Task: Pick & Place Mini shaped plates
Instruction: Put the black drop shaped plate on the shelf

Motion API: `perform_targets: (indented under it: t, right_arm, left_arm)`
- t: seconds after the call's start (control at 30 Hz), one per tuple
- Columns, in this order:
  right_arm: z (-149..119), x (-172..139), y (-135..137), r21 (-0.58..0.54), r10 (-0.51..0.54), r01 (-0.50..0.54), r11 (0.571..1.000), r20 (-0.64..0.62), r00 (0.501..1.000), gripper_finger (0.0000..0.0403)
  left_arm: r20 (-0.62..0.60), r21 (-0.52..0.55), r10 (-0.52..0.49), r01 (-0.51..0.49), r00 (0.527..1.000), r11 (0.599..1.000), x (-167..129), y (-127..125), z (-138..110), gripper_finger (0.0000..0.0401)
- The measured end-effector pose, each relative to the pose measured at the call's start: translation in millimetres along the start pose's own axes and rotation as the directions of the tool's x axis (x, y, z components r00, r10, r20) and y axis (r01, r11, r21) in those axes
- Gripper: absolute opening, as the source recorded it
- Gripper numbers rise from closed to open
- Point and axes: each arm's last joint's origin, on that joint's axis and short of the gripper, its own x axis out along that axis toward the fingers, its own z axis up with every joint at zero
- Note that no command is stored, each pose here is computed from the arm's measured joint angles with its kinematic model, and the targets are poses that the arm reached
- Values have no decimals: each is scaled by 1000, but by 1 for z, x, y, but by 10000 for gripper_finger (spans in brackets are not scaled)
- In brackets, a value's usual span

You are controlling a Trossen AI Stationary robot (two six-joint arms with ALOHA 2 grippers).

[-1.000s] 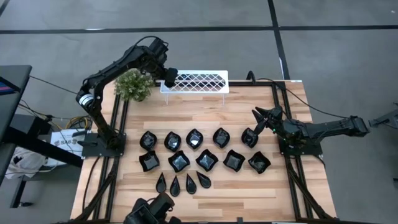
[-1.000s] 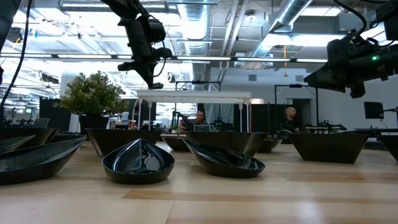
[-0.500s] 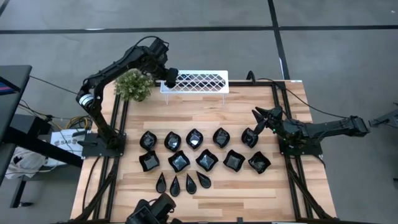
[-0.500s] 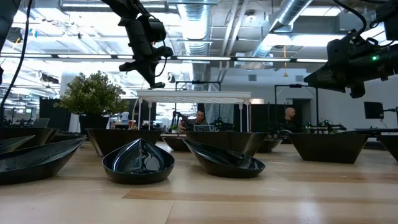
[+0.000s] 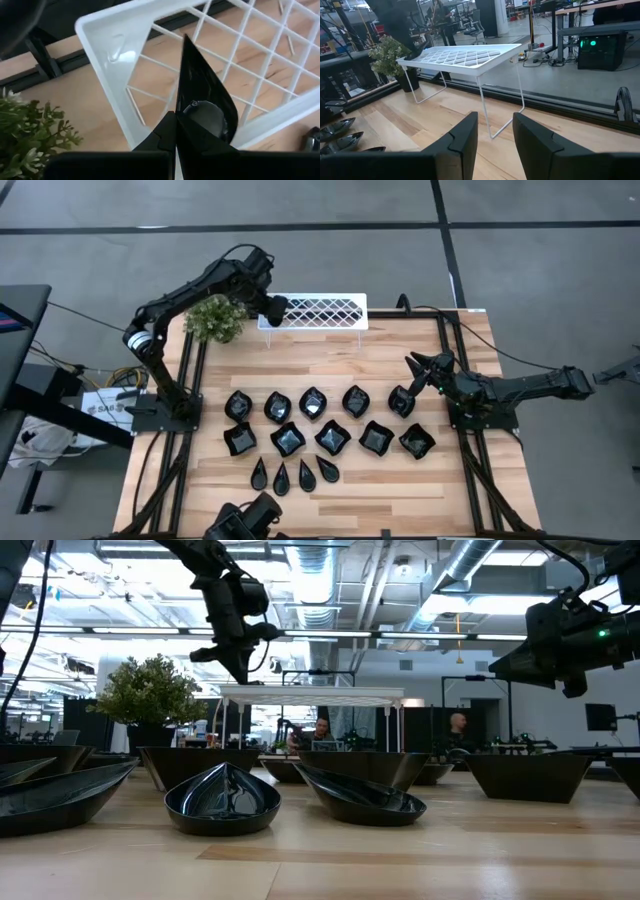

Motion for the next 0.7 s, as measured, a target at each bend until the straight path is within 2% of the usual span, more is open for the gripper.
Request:
perform_targets:
  t: [0.7]
  right_arm:
    - [0,0,0,0,0,0,1000,0,1000,119]
  left_arm:
    - [45,24,-15,14,999,1000,0,1,5,14]
